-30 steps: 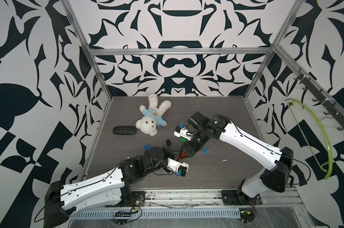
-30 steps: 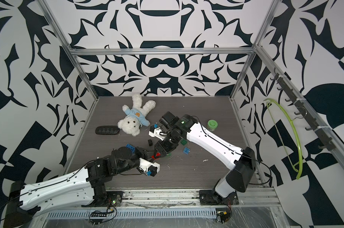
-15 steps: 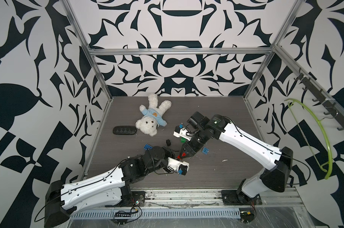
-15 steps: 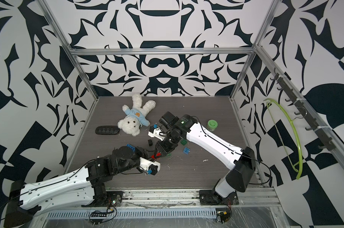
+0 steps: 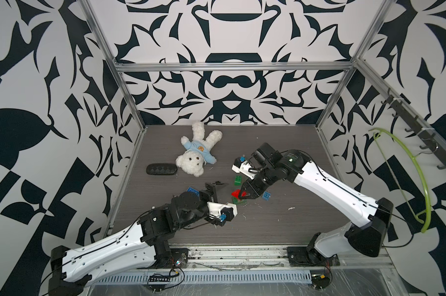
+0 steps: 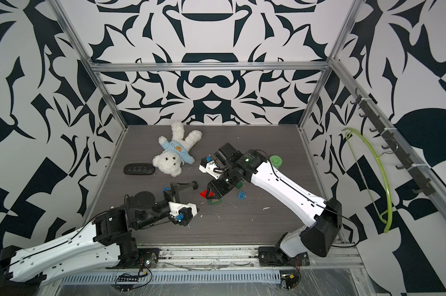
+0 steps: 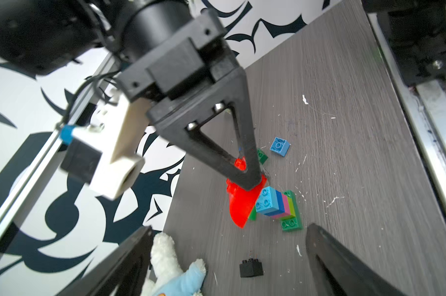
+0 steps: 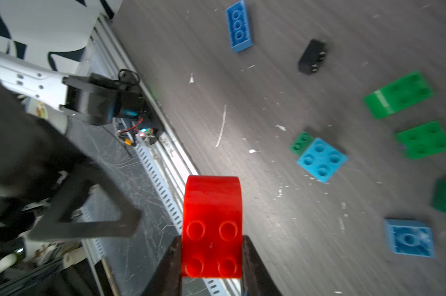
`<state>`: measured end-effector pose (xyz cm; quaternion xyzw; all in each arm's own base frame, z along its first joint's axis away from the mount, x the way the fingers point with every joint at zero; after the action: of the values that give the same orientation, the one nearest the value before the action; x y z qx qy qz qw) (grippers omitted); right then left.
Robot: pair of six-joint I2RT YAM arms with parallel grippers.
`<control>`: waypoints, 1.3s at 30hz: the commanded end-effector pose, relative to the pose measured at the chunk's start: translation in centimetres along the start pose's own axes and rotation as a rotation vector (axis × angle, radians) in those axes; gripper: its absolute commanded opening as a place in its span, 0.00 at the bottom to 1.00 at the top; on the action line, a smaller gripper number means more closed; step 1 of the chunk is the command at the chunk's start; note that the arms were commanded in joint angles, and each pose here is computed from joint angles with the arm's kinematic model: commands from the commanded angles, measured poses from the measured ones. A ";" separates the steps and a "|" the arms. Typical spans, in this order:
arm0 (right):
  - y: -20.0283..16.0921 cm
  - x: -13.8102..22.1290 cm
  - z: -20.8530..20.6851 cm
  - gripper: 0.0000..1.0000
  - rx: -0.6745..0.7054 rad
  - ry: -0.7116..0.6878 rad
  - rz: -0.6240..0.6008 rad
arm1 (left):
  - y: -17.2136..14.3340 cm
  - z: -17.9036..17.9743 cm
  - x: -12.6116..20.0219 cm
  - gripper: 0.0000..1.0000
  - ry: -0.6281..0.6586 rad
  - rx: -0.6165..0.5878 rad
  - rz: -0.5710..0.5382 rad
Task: Assemble the number 1 with lego
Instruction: Pick up the lego brick from the center of the board.
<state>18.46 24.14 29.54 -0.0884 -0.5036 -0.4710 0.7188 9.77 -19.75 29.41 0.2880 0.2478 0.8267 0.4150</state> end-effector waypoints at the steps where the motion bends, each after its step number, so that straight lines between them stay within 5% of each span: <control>1: 0.7 0.4 -0.7 0.09 0.153 -0.110 -0.069 | 1.2 2.3 1.5 1.00 0.099 0.321 -0.024; 9: 1.8 0.1 -0.9 0.05 0.575 -0.154 -0.207 | -1.6 3.5 2.3 1.00 0.374 0.988 0.119; 18: 0.3 -0.5 -1.2 0.04 0.912 -0.137 -0.105 | -6.0 0.4 2.7 1.00 0.459 1.559 0.122; 36: 1.7 -3.0 -3.3 0.03 1.057 -0.197 0.103 | -9.8 -4.2 -0.8 1.00 0.117 2.170 0.249; 39: 2.0 -3.6 -3.7 0.02 1.077 -0.193 0.126 | -10.4 -4.2 -1.7 0.98 0.069 2.199 0.287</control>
<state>21.85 24.96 24.63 0.1992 -0.7240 -0.1129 0.6506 13.49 -15.22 18.96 0.4491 0.8366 0.2572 -0.1796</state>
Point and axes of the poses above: each gripper's point midway between its finger pads, its own x axis back along the fingers, its own z axis along the line the jaws close on, y = z × x, the point moved 8 cm from there along x, back along the fingers, and after that the axes turned 5 degrees about -x, right-handed, at the moved point
